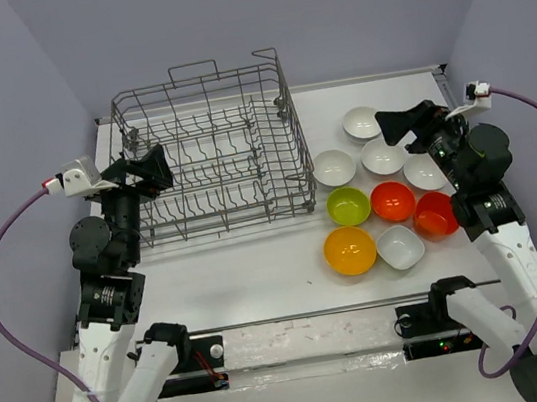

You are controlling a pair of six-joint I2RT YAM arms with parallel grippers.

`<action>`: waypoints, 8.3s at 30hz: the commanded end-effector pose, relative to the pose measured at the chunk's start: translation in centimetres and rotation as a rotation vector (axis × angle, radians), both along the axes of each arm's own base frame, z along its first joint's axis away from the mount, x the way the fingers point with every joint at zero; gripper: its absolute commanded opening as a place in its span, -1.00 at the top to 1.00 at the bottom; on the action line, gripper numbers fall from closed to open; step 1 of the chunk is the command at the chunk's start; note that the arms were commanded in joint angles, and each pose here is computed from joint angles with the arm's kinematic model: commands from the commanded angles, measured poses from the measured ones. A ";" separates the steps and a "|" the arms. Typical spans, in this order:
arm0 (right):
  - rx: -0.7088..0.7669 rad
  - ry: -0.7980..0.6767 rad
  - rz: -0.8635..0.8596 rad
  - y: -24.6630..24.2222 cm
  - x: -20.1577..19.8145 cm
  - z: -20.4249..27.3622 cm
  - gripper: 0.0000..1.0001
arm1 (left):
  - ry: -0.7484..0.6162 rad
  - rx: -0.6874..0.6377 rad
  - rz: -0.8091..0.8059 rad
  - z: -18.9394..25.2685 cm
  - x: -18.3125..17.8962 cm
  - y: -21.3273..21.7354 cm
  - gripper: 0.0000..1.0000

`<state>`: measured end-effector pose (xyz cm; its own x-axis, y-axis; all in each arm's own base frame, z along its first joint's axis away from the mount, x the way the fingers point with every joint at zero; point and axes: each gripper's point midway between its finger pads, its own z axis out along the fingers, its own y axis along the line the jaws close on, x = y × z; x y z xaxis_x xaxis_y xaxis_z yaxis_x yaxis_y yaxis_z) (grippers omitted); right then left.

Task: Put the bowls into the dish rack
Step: Pick up the bowl from the corner of the board, then pass from the right arm to the left

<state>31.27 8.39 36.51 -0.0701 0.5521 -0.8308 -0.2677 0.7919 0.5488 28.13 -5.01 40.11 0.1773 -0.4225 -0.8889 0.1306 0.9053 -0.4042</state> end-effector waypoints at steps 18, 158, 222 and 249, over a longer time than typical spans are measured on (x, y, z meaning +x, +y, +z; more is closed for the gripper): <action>-0.180 0.474 -0.456 -7.1 13.6 -9.4 -1.00 | -0.052 -0.007 0.037 1.8 -0.3 0.7 -0.98; -0.360 -0.024 0.010 28.3 6.1 7.9 0.98 | 0.498 0.133 -0.305 -3.6 5.8 -8.3 -0.08; -0.740 -0.540 -0.156 29.5 2.8 12.0 0.98 | 0.554 0.185 -0.355 -4.0 5.7 -9.4 0.24; -0.741 -0.537 -0.219 28.0 2.7 13.1 0.98 | 0.538 0.180 -0.345 -3.4 4.8 -8.9 0.10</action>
<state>34.85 38.27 43.73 0.3920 -0.3492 -0.8511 -0.1712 0.8813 -0.4404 33.49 -13.85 34.20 -0.4887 -0.1946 -0.8505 0.2142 0.9182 -0.3332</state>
